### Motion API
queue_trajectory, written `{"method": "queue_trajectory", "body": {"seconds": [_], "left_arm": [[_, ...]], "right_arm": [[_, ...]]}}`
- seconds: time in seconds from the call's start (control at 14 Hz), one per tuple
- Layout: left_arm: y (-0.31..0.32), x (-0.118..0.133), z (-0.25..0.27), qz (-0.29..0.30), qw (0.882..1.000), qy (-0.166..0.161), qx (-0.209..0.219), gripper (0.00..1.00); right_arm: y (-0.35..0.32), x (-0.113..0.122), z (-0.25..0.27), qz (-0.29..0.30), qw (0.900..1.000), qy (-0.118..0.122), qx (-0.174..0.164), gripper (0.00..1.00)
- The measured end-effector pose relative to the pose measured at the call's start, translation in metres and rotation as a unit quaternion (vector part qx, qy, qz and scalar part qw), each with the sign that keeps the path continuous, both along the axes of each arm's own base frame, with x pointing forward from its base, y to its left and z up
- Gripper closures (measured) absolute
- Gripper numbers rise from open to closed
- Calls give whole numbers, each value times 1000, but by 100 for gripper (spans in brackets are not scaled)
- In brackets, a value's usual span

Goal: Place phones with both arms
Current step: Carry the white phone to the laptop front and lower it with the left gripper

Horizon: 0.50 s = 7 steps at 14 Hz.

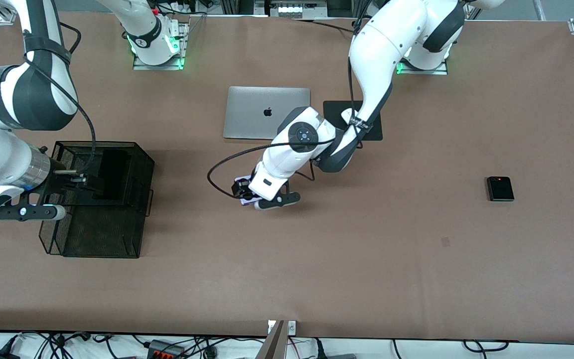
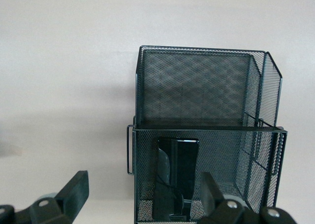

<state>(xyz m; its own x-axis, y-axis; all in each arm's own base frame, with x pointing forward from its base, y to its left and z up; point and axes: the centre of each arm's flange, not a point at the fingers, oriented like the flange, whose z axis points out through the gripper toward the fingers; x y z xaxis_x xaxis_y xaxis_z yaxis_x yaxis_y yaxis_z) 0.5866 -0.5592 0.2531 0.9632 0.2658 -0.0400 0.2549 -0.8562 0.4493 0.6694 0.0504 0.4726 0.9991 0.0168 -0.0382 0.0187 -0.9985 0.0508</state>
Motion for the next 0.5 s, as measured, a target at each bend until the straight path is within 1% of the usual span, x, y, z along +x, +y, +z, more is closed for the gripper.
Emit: {"method": "queue_trajectory", "body": {"seconds": [0.14,0.36,0.5], "left_arm": [[-11,-13,-13,-49,998,-21,19,16],[-33,-38,-26,-111,991,-50,49,16],[-35,-41,-33,-131,987,-64,69,16]], "right_arm": [[0,0,-1,0,1000,1,0,0],[0,0,-1,0,1000,0,0,0],[-1,1,-3,-1,1000,1,0,0]]}}
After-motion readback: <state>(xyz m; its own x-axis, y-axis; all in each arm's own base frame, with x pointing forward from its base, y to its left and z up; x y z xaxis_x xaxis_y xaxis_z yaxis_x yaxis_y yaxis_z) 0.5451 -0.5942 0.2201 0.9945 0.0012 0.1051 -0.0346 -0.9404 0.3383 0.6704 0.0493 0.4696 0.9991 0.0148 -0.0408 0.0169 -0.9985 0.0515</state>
